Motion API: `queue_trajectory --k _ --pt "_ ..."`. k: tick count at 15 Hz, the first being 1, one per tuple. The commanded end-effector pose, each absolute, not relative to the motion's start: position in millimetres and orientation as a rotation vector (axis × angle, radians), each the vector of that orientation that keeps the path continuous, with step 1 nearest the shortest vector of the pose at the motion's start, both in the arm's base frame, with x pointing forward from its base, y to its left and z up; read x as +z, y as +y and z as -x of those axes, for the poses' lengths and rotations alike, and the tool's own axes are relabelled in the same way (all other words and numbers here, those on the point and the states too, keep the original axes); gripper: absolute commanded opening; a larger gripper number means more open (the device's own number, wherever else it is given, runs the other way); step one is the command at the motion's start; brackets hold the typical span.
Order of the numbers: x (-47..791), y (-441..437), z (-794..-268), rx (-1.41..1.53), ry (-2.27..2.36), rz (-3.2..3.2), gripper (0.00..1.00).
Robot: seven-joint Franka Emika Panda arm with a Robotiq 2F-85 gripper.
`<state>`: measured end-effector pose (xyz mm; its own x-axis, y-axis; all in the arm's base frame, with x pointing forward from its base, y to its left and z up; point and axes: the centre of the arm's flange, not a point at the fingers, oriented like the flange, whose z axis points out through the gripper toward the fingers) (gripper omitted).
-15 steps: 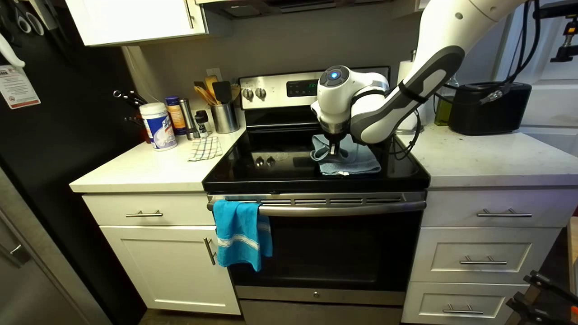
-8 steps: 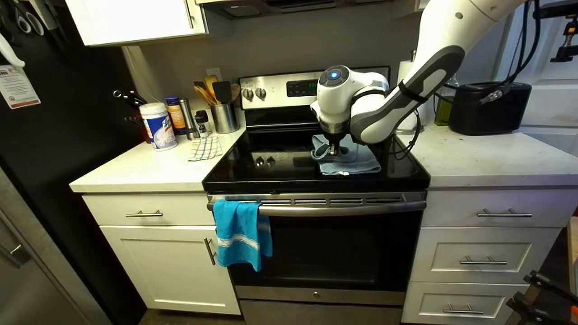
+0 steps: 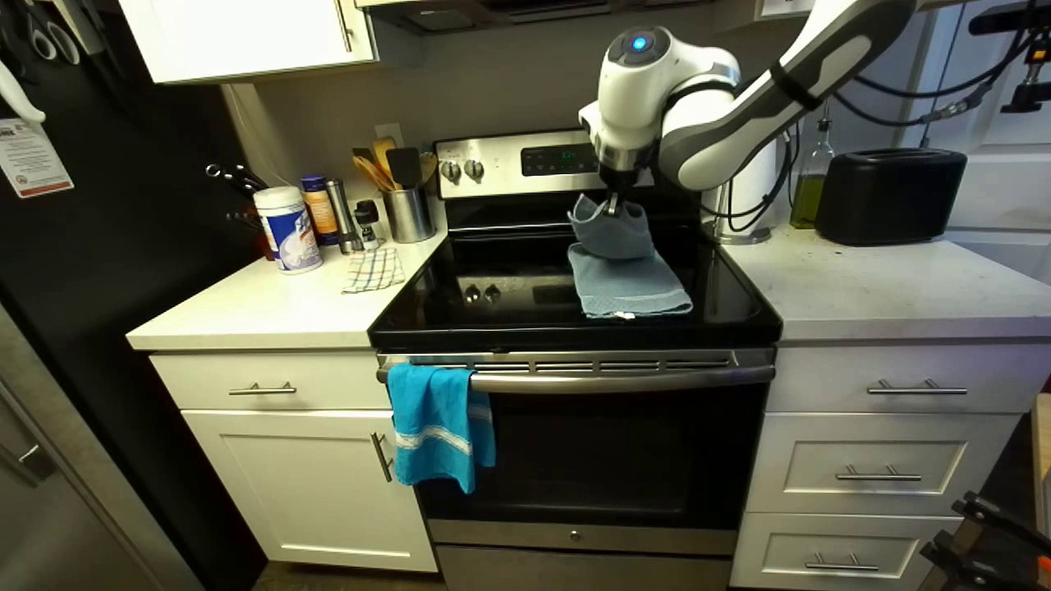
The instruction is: Hang the blue towel on the oven handle
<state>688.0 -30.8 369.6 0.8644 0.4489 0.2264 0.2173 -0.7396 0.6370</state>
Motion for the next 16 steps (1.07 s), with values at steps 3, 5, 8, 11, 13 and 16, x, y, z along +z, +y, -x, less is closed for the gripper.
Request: queue_trajectory --k 3,5,8,11,13,16 --pt "486 -41 -641 0.629 0.423 -2.329 0.01" --pt "520 -41 -634 0.67 0.393 -2.29 0.01" --pt "562 -38 -621 0.714 0.359 -2.236 0.01" --pt "596 -36 -610 0.764 0.327 -2.209 0.01" --pt "613 -35 -604 0.793 0.311 -2.207 0.01" --pt "629 -24 -590 0.831 0.366 -2.242 0.01"
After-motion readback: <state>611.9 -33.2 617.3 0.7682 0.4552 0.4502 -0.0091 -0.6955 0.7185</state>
